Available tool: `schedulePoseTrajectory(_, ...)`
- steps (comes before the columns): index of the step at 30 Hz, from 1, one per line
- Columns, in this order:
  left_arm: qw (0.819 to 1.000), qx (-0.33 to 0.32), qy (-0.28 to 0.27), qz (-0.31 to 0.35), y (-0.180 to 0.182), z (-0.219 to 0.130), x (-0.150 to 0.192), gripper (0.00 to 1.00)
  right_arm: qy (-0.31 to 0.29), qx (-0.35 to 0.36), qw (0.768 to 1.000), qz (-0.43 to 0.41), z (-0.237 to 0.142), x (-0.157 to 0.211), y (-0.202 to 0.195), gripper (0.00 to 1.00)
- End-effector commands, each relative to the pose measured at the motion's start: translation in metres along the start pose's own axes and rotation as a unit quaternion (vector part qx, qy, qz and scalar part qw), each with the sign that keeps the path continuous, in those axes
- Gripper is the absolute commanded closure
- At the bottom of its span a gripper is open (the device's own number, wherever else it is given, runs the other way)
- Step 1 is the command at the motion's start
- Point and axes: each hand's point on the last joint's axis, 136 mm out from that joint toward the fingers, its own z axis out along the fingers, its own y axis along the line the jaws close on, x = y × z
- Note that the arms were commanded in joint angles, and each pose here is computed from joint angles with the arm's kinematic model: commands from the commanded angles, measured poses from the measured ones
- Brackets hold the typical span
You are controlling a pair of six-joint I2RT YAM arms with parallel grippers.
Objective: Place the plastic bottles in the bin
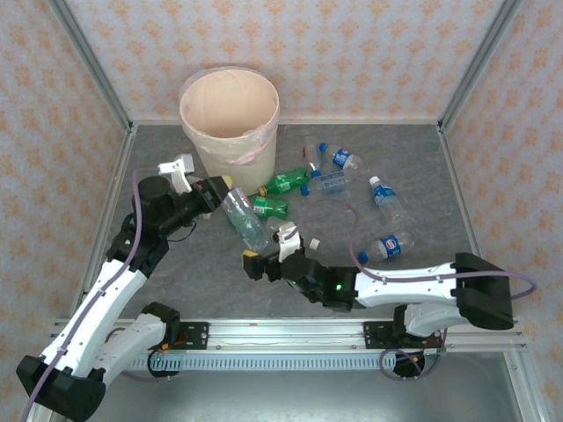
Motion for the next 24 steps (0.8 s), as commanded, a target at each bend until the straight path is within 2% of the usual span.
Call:
schedulePoseTrajectory(1, 0.998, -0.009, -0.066, 0.011, -0.019, -0.016, -0.041, 0.70, -0.047, 0.024, 0.998, 0.024, -0.016, -0.024, -0.013, 0.00)
schedulePoseTrajectory(6, 0.990, -0.030, -0.140, 0.021, -0.035, -0.023, -0.088, 0.71, -0.073, 0.039, 0.996, 0.039, -0.036, -0.037, -0.030, 0.00)
schedulePoseTrajectory(13, 0.966, -0.051, -0.253, 0.002, -0.056, -0.023, -0.164, 0.71, -0.081, 0.057, 0.994, 0.050, -0.053, -0.040, -0.049, 0.00)
schedulePoseTrajectory(16, 0.951, -0.066, -0.300, -0.026, -0.055, -0.024, -0.189, 0.75, -0.085, 0.062, 0.993, 0.057, -0.060, -0.042, -0.055, 0.00)
schedulePoseTrajectory(19, 0.934, -0.081, -0.343, -0.055, -0.049, -0.024, -0.207, 0.70, -0.089, 0.069, 0.992, 0.064, -0.065, -0.041, -0.062, 0.00)
schedulePoseTrajectory(24, 0.916, -0.125, -0.381, -0.032, -0.039, -0.009, -0.233, 0.70, -0.090, 0.079, 0.990, 0.072, -0.070, -0.040, -0.070, 0.00)
